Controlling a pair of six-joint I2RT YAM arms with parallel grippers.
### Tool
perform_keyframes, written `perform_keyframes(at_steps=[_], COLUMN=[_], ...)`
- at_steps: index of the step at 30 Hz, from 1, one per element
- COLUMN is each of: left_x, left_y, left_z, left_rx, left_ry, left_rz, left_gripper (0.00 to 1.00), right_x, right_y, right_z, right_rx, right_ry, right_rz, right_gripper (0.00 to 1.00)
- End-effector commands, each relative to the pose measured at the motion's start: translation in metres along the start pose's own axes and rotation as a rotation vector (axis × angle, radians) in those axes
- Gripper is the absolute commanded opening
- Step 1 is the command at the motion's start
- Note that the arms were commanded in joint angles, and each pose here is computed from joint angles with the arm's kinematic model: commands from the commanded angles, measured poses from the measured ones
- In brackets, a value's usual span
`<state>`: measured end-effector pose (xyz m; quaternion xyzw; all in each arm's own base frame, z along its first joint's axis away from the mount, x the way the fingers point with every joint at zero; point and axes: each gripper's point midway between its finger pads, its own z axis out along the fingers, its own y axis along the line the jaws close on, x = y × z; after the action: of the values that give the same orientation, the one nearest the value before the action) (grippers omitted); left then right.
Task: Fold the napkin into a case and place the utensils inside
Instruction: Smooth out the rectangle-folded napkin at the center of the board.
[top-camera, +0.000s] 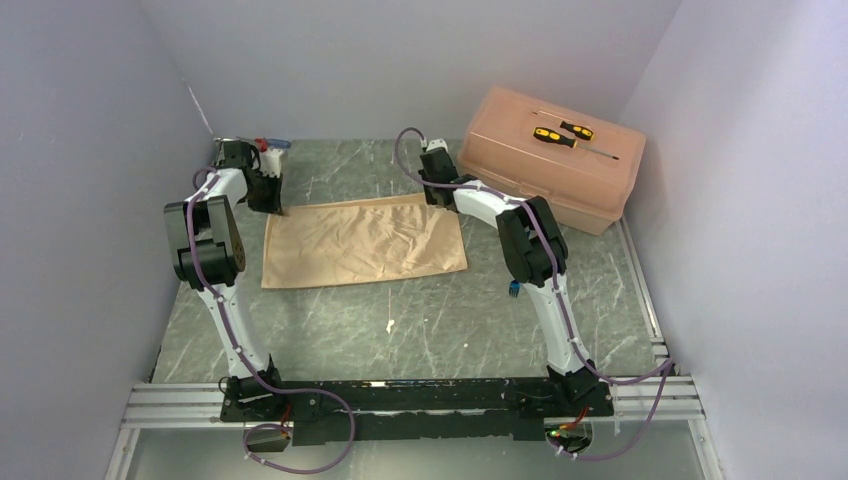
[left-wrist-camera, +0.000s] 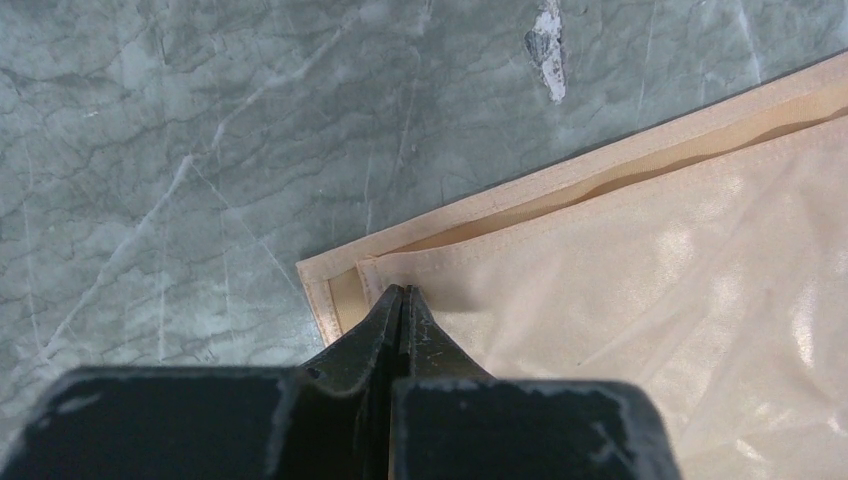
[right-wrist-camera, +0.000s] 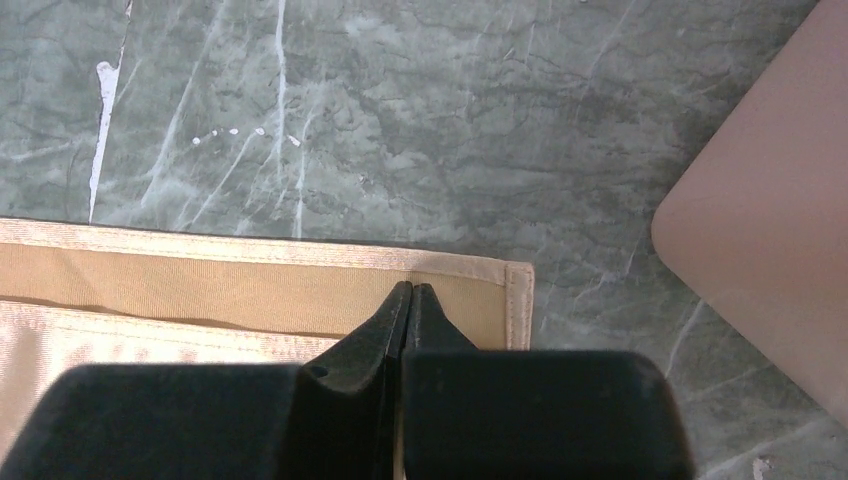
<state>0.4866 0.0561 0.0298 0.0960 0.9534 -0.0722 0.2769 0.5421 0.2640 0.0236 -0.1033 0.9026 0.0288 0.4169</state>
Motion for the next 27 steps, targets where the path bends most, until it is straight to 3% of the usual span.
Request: perform_keyframes(at_steps=[1, 27], left_x=[-0.023, -0.036], left_y=[0.0, 0.016], left_z=[-0.022, -0.047], left_rx=[-0.03, -0.039], left_ry=[-0.072, -0.128], left_rz=[0.023, -0.017], left_gripper=[0.03, 0.03], right_x=[-0.003, -0.004], right_y=[-0.009, -0.006], right_z=[0.006, -0.005], right_rx=[0.001, -0.038], right_ry=[-0.009, -0.012], right_rz=[0.042, 0.051], right_gripper=[0.0, 0.0])
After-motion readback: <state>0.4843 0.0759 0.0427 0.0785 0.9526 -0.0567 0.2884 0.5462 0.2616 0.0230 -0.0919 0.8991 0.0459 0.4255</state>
